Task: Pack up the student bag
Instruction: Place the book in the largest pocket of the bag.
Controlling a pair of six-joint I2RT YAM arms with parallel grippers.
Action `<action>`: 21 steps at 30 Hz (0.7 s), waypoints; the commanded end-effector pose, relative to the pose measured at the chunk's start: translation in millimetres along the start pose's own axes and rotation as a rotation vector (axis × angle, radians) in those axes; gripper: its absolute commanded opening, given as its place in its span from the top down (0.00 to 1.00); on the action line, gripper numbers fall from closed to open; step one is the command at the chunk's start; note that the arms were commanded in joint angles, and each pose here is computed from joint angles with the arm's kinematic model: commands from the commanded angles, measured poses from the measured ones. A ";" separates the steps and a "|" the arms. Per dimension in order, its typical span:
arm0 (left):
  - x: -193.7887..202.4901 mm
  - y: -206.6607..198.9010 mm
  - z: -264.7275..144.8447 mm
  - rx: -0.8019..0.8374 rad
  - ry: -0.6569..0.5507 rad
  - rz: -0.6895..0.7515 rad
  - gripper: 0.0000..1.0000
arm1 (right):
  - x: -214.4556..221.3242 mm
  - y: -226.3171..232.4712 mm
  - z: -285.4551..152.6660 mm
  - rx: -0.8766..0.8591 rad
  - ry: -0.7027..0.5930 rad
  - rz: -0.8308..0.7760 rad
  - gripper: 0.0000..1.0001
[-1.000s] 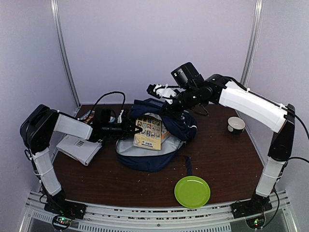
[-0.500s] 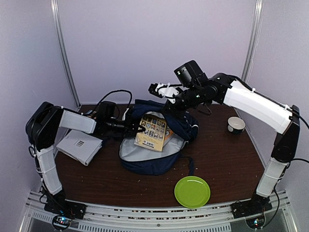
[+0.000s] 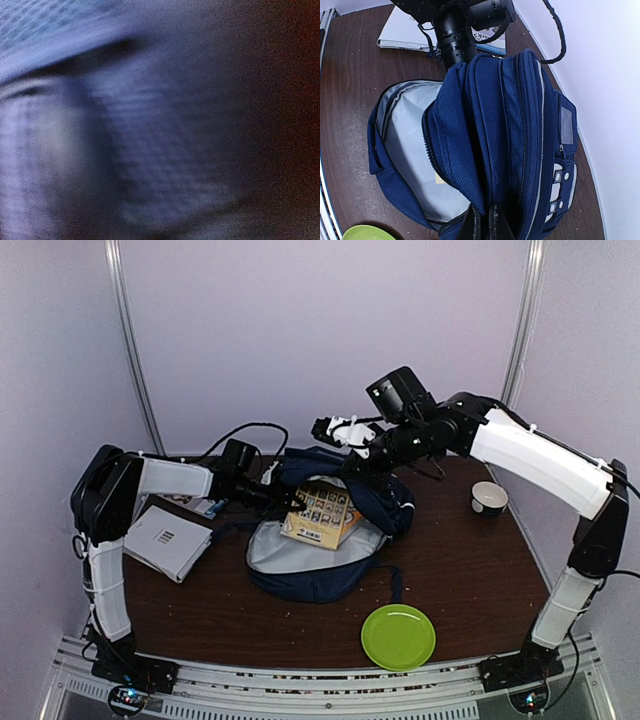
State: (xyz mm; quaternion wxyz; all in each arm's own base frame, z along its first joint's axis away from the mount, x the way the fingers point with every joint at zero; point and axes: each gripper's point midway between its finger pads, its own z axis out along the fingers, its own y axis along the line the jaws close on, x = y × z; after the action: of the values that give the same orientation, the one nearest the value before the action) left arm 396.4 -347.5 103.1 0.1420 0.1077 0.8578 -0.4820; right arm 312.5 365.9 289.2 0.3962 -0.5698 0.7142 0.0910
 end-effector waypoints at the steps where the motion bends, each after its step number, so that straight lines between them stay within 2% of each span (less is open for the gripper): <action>1: 0.4 18.4 9.5 -0.124 -0.010 0.024 0.66 | -39.8 -5.1 -43.5 0.040 -0.167 -0.041 1.00; 13: -3.7 -9.1 -8.2 -0.096 -0.119 0.046 0.48 | -37.9 -6.6 -43.2 0.046 -0.159 -0.034 1.00; 15: -4.1 -10.2 -7.8 -0.092 -0.123 0.043 0.35 | -37.5 -6.0 -43.8 0.044 -0.159 -0.032 1.00; 16: -4.5 -10.7 -8.0 -0.091 -0.125 0.043 0.07 | -37.3 -5.3 -43.2 0.042 -0.158 -0.032 1.00; 17: -4.3 -11.5 -7.9 -0.091 -0.126 0.044 0.03 | -37.5 -6.2 -44.0 0.045 -0.159 -0.031 1.00; 21: -2.5 -6.6 -17.2 -0.145 -0.149 0.042 0.02 | -36.8 -6.1 -45.1 0.047 -0.158 -0.031 1.00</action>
State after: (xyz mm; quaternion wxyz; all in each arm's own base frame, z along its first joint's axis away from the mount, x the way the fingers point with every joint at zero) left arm 389.8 -347.6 115.2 0.1912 0.0890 0.8689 -0.4479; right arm 310.7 362.4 292.2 0.3992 -0.5725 0.7109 0.0867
